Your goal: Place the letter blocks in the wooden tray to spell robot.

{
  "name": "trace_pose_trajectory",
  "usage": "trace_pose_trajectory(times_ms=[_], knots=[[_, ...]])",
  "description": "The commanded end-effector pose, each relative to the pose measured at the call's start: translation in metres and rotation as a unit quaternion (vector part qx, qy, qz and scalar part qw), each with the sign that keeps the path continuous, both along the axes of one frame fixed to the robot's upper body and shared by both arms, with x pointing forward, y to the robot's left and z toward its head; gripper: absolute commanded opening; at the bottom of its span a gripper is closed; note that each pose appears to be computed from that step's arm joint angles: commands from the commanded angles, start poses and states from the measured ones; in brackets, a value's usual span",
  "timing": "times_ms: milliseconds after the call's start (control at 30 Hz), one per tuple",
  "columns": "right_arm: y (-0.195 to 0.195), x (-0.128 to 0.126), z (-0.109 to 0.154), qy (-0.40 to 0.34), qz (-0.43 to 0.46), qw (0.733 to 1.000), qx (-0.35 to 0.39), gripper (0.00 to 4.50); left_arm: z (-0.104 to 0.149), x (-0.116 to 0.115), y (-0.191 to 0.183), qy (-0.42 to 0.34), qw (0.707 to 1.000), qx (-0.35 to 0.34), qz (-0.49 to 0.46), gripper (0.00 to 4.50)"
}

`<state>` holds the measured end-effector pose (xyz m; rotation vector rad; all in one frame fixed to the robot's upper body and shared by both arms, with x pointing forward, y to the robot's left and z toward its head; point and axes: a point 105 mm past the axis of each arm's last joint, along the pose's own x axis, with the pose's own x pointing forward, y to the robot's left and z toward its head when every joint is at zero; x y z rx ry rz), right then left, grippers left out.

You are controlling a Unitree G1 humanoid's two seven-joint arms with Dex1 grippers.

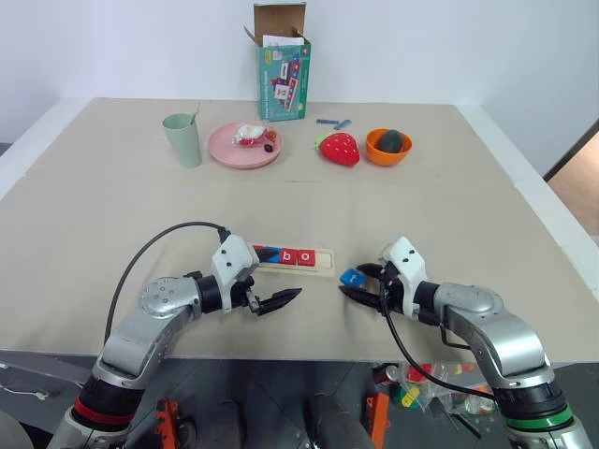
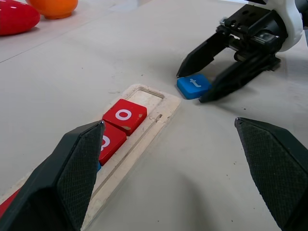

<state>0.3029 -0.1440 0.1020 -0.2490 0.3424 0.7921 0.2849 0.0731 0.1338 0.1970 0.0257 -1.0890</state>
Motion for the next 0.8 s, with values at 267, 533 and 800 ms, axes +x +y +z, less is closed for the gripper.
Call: trace_pose_trajectory(times_ms=[267, 533, 800], knots=[[-0.002, 0.002, 0.016, -0.033, 0.005, 0.999, 0.002, 1.20, 0.006, -0.002, -0.002, -0.020, 1.000, 0.006, -0.003, 4.50], [0.015, 0.030, 0.048, -0.069, 0.110, 0.991, -0.023, 1.20, 0.003, -0.003, -0.003, -0.018, 1.000, 0.005, -0.002, 4.50], [0.029, 0.048, 0.041, -0.064, 0.173, 0.981, -0.055, 1.20, 0.004, -0.004, 0.000, -0.019, 1.000, -0.001, 0.010, 4.50]])
